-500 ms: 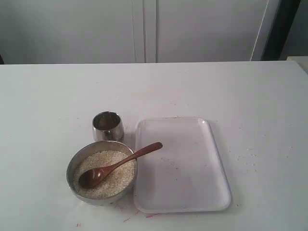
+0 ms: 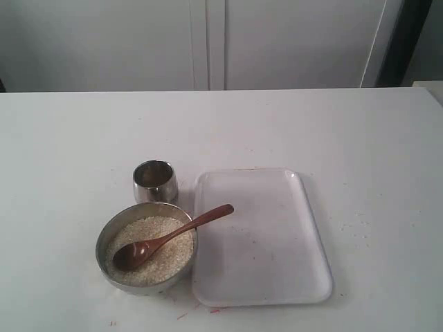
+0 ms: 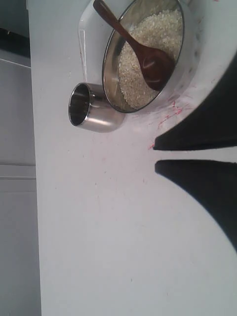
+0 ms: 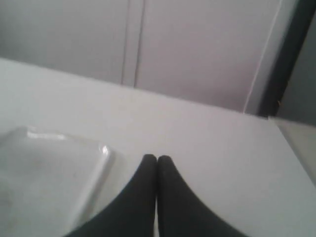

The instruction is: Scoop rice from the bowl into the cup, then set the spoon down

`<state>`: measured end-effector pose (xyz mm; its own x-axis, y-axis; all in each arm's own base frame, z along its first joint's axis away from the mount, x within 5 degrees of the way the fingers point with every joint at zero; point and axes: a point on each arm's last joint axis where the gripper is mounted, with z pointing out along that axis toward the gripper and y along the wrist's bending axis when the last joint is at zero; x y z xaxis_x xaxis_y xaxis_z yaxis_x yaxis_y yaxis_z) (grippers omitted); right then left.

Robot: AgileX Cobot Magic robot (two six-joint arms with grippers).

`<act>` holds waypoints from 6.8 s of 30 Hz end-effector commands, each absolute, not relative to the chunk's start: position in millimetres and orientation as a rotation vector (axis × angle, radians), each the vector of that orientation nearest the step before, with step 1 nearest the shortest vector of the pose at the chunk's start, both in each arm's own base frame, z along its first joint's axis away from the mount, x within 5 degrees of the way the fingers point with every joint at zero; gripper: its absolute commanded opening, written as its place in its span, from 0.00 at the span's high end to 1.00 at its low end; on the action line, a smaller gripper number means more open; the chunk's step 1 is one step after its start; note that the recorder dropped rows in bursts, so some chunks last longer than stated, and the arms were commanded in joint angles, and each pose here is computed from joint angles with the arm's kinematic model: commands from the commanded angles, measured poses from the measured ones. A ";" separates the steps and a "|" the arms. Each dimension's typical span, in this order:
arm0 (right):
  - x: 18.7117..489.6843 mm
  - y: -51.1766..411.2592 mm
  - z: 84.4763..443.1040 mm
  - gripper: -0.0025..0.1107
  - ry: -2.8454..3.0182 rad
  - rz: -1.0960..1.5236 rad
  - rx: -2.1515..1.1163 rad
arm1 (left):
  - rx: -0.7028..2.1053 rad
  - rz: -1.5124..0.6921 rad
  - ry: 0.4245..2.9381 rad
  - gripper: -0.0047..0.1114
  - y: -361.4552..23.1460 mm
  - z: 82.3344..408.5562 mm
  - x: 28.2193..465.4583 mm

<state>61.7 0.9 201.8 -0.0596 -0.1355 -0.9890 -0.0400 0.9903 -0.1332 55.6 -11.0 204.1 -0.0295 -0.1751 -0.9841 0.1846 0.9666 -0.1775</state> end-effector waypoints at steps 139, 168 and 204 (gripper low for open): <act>284.6 237.2 207.0 0.48 1.778 -0.318 -2.107 | 0.007 -0.304 1.567 0.84 -11.5 206.4 55.3; 288.6 240.3 193.8 0.52 1.773 -0.326 -2.127 | 0.007 -0.304 1.567 0.84 -11.5 206.4 55.3; 280.7 241.3 191.0 0.66 1.899 -0.202 -2.094 | 0.007 -0.304 1.567 0.84 -11.5 206.4 55.3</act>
<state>280.5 238.8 189.8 0.1088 -0.9900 -0.0902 -0.9465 -0.0755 -0.3137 55.6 -11.0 204.1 -0.0295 -0.1751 -0.9841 0.1846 0.9666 -0.1775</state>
